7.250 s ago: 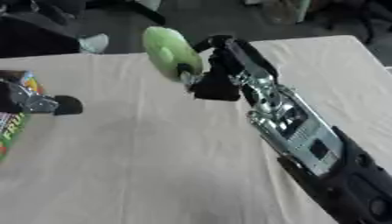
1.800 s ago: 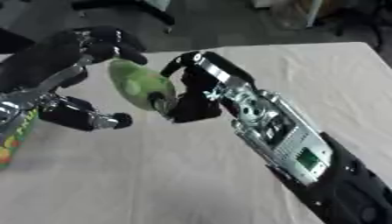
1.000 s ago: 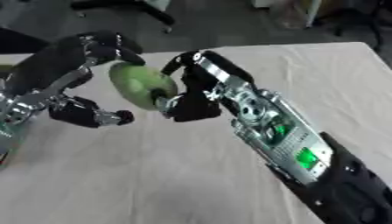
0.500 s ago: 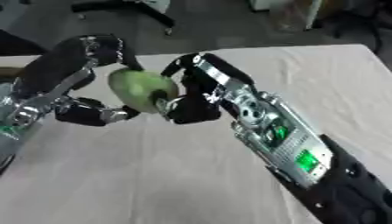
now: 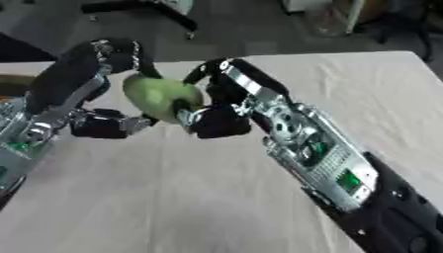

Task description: Pick up the objects with one hand, pass them to the other hand, and then place them into the box on the other side of the table.

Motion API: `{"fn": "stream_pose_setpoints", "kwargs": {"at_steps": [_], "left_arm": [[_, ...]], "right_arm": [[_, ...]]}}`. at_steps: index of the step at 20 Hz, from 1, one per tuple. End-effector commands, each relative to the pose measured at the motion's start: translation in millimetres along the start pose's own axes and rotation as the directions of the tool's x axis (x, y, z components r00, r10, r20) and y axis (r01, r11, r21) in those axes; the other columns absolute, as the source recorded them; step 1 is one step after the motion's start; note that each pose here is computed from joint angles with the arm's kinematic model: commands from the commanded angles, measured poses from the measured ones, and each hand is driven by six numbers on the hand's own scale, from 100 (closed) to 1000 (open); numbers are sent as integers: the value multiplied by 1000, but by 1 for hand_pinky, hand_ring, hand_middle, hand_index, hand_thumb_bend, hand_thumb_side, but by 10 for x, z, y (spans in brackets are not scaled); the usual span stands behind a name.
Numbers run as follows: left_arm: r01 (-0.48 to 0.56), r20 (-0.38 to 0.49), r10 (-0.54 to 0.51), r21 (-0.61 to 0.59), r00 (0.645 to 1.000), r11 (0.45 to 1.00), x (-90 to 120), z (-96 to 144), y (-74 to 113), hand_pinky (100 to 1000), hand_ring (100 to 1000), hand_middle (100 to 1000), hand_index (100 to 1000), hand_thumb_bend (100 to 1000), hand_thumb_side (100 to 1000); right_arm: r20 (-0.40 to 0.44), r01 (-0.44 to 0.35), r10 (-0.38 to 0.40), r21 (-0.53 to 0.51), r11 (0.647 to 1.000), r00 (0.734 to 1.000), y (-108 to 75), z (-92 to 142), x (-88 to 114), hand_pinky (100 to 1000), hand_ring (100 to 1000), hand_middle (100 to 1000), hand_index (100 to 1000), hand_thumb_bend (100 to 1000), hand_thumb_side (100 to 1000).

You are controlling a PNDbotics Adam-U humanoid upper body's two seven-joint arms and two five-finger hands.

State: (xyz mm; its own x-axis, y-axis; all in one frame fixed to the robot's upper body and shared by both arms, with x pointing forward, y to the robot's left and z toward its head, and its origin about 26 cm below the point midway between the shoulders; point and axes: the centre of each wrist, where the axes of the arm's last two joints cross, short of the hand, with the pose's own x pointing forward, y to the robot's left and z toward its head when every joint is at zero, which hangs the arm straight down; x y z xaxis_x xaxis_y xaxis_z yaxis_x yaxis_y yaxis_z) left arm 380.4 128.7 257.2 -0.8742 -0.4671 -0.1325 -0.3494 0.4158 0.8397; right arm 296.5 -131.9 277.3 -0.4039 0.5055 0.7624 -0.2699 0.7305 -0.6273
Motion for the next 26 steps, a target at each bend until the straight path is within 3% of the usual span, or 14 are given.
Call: {"fn": "stream_pose_setpoints", "kwargs": {"at_steps": [1,8,22,26], "left_arm": [[24,29,-25,48,999,999,18,-80,100,537,600,477,521,284,100],[15,56,-20,97,998,995,38,-90,99,494,560,437,479,292,100],[8,68,-18,142,998,990,29,-80,93,459,522,407,457,336,100],[5,56,-14,152,998,988,11,-71,90,447,515,397,453,340,100]], "right_arm": [[31,-20,20,-16,1000,999,-56,31,79,371,235,100,222,117,100],[23,-30,30,-28,999,999,-66,33,74,385,245,106,269,100,100],[-16,-89,88,-75,993,996,-71,35,70,468,344,306,402,188,100],[-25,-113,111,-70,991,993,-87,36,73,503,408,406,519,248,100]]}}
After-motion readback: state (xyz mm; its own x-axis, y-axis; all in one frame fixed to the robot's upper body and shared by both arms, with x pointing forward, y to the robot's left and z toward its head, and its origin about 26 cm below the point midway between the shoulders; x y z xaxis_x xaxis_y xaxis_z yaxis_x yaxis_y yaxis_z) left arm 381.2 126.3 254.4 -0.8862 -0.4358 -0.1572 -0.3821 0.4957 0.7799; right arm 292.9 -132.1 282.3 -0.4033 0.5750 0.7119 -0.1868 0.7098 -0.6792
